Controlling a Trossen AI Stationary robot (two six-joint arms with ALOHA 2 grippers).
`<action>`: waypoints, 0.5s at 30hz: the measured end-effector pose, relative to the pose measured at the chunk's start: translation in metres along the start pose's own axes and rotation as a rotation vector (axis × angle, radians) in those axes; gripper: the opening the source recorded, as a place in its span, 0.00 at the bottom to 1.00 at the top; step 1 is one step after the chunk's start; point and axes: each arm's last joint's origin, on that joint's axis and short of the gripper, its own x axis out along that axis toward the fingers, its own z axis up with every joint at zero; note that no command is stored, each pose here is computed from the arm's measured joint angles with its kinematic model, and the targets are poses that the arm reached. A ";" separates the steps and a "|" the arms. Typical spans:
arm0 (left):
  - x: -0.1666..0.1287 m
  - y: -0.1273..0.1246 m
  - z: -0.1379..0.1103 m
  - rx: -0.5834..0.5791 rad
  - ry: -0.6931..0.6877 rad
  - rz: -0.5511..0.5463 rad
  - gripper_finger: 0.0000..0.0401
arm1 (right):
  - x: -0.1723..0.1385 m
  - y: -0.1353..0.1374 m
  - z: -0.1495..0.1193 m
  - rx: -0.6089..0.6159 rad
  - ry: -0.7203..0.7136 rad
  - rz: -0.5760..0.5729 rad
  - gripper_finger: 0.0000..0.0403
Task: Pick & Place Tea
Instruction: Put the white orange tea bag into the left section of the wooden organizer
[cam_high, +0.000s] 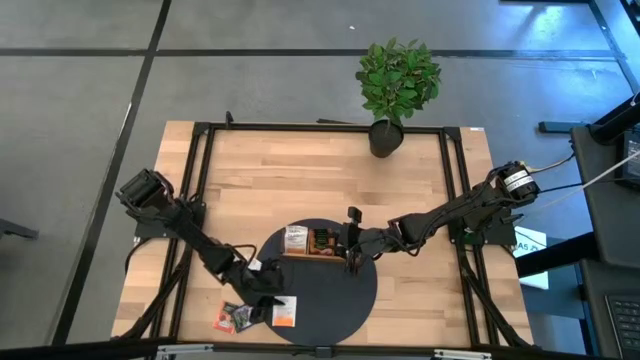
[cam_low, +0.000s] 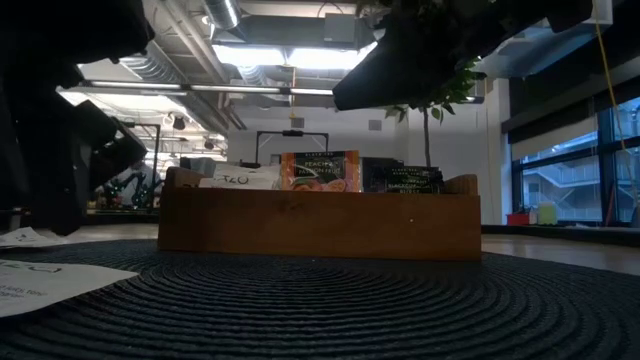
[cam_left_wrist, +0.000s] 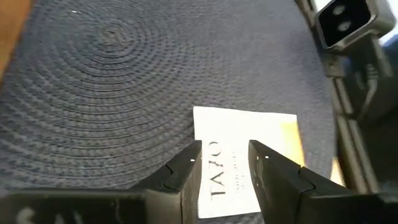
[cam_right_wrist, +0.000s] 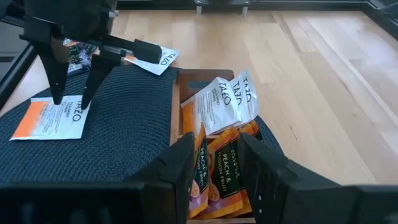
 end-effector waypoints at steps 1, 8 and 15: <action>0.000 -0.001 -0.001 0.015 -0.003 0.014 0.31 | 0.000 0.000 0.000 0.000 0.000 0.000 0.31; -0.002 -0.004 -0.005 0.025 -0.011 0.038 0.31 | 0.000 0.000 0.000 -0.002 0.003 -0.001 0.31; -0.003 -0.004 -0.008 0.040 -0.026 0.085 0.31 | 0.000 0.000 0.000 -0.002 0.003 -0.001 0.31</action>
